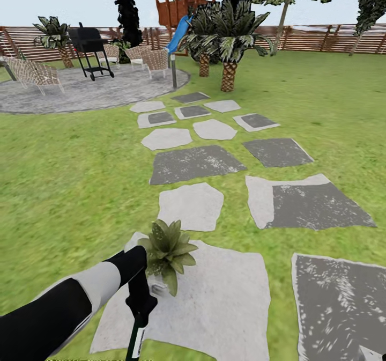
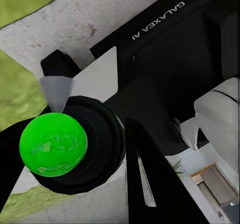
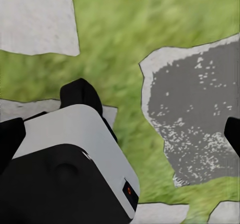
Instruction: Pick up the pesticide atomizer in the garden and spray insectifuge to fully cover both potted plants in the garden.
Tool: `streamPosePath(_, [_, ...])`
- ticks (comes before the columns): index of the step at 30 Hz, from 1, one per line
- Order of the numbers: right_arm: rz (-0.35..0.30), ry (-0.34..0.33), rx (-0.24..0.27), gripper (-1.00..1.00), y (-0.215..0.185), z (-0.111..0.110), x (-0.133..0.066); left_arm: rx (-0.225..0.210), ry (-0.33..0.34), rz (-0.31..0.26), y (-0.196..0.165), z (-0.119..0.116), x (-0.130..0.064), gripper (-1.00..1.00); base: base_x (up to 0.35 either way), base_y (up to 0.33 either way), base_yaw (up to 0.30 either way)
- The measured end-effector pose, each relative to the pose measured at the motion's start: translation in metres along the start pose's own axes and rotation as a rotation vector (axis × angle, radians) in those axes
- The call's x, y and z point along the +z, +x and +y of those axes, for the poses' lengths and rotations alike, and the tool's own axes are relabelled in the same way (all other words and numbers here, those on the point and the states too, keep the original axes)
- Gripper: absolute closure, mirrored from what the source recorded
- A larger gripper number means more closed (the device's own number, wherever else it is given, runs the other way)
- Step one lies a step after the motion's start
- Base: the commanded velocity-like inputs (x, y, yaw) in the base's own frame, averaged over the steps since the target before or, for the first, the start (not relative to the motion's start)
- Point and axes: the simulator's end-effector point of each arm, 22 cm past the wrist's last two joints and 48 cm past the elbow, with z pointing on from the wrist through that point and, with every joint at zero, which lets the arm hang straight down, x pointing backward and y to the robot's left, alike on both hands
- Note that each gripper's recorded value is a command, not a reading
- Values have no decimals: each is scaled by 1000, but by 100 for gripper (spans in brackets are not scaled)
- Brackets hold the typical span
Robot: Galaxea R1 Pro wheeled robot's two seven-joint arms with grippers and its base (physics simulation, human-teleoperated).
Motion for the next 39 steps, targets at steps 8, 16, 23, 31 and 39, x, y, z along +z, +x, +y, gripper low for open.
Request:
streamPosePath(8, [5,3,-2,-100,1,0,1,-8,22,-5,-1,-4,4,100,0,0,236])
streamPosePath(16, [8,7,-2,-100,1,-1,2,-9,25,-2,-1,-4,5,100,0,0,245])
streamPosePath(23, [12,9,-2,-100,2,-2,3,-8,29,1,-2,-5,8,100,0,0,245])
streamPosePath(31, [16,9,-1,-100,3,-2,4,-30,88,-31,-9,-16,8,100,0,-179,226])
streamPosePath(39, [28,8,-1,-100,7,-1,7,-39,118,-46,-14,-22,8,100,0,-343,147])
